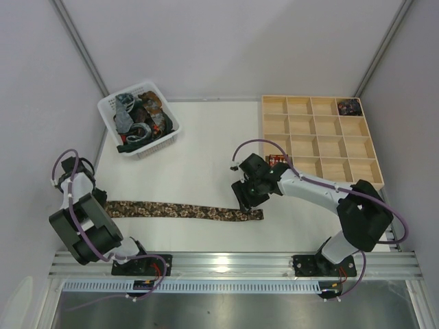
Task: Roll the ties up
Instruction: Flatten the tie
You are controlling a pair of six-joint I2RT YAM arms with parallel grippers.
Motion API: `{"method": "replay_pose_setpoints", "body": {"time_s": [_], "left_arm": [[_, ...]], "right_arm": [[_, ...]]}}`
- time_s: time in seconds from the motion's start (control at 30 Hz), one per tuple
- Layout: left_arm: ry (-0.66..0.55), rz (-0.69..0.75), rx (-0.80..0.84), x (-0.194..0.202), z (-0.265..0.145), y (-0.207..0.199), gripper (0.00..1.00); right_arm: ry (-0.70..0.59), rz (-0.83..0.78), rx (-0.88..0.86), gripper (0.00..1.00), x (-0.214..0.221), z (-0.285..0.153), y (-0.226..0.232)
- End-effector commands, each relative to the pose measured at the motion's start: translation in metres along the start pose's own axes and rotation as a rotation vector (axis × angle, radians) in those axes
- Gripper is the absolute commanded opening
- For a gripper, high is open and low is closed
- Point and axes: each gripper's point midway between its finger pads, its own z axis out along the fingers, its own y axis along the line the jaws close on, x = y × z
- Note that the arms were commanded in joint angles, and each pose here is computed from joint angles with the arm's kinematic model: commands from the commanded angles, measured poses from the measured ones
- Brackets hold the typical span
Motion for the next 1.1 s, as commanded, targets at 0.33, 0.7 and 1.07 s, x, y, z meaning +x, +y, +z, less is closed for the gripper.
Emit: {"method": "replay_pose_setpoints", "body": {"time_s": [0.33,0.7,1.07], "left_arm": [[0.032,0.003,-0.011,0.001,0.016,-0.007,0.07],[0.083,0.036,-0.063,0.008,0.04,-0.006,0.01],[0.082,0.05,-0.075,0.007,0.039,-0.003,0.01]], "right_arm": [[-0.113,0.132,0.092,0.37,-0.002,-0.019,-0.015],[-0.097,0.206,0.115,0.22,0.018,-0.014,-0.022],[-0.202,0.139,0.092,0.2,-0.004,-0.036,-0.009]]}}
